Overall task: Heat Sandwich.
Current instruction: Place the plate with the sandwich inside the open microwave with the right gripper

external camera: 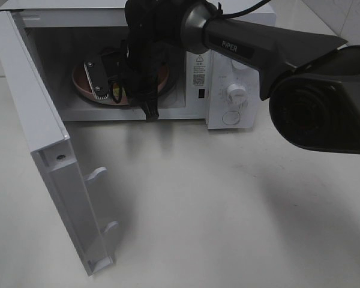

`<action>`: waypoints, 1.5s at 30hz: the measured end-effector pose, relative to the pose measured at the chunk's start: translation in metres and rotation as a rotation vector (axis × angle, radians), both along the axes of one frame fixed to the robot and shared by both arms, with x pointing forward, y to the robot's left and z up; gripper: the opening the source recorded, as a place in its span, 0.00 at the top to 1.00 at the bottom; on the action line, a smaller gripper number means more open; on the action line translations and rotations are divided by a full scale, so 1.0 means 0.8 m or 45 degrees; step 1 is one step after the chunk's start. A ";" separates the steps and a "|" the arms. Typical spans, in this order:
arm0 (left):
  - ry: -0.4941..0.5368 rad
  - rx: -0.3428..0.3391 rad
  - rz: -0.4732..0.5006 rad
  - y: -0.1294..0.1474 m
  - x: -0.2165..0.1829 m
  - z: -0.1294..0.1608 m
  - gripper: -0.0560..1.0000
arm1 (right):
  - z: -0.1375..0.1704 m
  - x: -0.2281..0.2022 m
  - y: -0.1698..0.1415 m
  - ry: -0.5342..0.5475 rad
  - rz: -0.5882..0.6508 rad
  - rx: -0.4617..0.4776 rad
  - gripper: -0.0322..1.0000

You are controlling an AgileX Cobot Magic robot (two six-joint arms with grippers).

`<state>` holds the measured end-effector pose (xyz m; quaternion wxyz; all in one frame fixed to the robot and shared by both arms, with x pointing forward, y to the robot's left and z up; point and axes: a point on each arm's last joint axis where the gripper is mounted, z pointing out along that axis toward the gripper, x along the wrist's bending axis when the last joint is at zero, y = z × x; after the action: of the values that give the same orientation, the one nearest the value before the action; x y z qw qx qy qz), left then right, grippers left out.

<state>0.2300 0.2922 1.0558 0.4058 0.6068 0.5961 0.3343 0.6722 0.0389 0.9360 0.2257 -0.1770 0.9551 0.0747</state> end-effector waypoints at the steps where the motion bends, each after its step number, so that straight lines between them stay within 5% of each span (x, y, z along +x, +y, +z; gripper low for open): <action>1: 0.000 0.000 0.000 0.000 0.000 0.000 0.03 | 0.000 0.001 0.001 -0.007 -0.012 0.015 0.86; 15: 0.000 0.000 0.000 0.000 0.000 0.000 0.03 | -0.001 0.002 0.000 0.007 -0.101 0.051 0.56; 45: 0.000 0.000 0.000 0.000 0.000 0.000 0.03 | 0.010 -0.013 -0.008 0.020 -0.207 0.157 0.29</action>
<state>0.2300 0.2922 1.0558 0.4058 0.6068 0.5961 0.3343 0.6618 0.0324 0.9437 0.2338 -0.0840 0.9617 0.1161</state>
